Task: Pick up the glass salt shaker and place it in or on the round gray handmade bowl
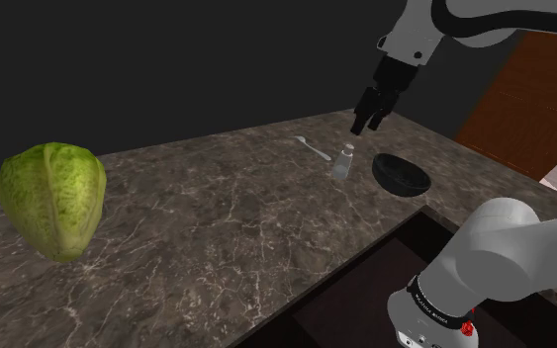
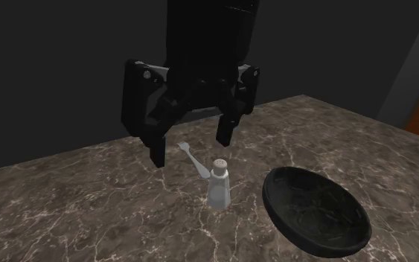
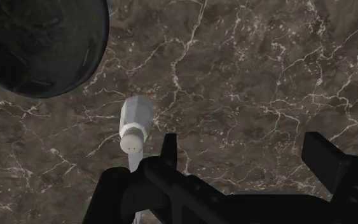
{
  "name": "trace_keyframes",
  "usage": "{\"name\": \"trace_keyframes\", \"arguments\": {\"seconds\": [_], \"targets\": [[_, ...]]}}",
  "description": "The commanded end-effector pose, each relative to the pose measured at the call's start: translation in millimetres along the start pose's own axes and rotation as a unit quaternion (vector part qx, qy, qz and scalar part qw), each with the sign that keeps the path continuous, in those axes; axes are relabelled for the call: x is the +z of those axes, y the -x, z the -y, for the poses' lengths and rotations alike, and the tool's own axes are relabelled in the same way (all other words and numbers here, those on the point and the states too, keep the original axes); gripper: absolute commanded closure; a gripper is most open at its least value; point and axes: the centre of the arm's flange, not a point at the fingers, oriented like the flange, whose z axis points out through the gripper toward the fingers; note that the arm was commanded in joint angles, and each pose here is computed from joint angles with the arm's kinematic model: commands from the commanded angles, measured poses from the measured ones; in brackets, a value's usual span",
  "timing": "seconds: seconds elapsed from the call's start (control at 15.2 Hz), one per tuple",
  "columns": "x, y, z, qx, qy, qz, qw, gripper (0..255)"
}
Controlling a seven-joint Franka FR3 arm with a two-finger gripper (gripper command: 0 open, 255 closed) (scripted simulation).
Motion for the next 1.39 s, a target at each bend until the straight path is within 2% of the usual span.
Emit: {"name": "trace_keyframes", "arguments": {"seconds": [0.0,0.33,0.73,1.32], "targets": [[0,0,0,0.0,0.0,0.0,1.0,0],[44,3,-47,0.018,0.006,-0.044,0.9989,0],[95,3,-103,0.039,0.014,-0.096,0.9945,0],[134,-5,-104,0.039,0.014,-0.096,0.9945,0]]}}
